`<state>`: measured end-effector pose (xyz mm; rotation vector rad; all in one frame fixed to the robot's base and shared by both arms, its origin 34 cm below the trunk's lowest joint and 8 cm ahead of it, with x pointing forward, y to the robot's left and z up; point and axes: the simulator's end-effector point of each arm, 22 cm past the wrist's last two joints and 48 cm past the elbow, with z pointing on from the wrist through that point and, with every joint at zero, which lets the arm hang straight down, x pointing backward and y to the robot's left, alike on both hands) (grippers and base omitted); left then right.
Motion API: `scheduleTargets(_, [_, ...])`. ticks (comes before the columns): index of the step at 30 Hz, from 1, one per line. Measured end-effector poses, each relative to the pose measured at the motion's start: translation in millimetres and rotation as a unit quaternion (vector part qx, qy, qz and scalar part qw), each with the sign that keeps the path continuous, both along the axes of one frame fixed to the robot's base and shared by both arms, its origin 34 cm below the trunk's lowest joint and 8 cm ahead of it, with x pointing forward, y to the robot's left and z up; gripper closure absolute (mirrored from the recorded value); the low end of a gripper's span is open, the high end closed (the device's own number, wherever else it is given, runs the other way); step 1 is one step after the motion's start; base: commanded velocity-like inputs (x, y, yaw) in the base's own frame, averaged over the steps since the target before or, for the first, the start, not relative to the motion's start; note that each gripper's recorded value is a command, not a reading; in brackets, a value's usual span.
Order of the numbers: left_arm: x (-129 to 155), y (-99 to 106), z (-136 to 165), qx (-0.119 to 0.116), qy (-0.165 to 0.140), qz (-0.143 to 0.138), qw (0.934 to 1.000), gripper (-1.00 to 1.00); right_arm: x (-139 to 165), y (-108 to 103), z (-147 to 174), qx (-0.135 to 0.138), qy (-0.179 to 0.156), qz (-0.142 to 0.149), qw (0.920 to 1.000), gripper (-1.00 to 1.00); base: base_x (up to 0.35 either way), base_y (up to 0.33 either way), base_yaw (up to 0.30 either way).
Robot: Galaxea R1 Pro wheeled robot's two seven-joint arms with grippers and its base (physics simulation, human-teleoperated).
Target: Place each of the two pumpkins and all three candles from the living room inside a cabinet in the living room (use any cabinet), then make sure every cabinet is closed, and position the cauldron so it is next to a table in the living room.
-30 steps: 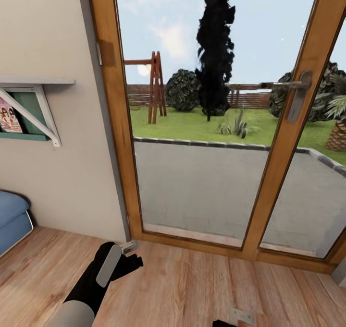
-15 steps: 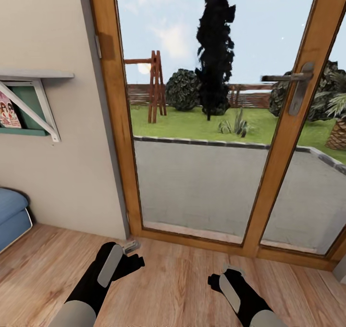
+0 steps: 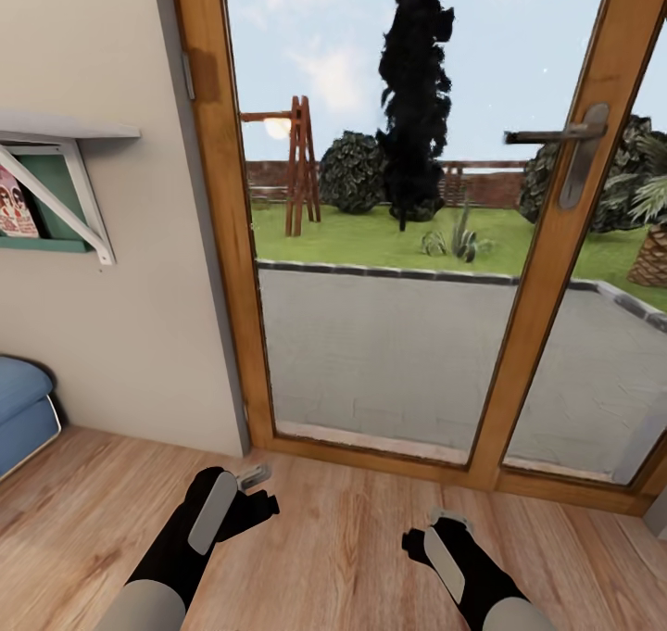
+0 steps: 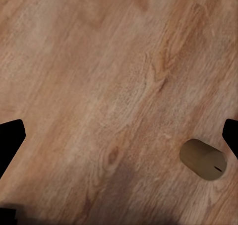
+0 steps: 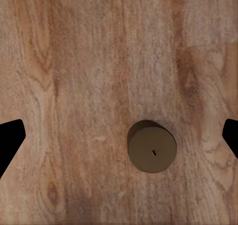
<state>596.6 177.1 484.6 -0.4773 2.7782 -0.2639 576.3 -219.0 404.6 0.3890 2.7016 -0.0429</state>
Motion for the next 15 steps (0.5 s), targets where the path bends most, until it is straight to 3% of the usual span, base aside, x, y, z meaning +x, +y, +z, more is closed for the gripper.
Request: scheduleTargets(15, [-7.3, -0.2, -32.5, 0.000, 0.000, -0.001, 1.0000, -1.00, 1.4, 0.5, -24.2, 0.000, -0.012, 0.001, 0.9999, -1.00, 0.000, 0.000, 0.000])
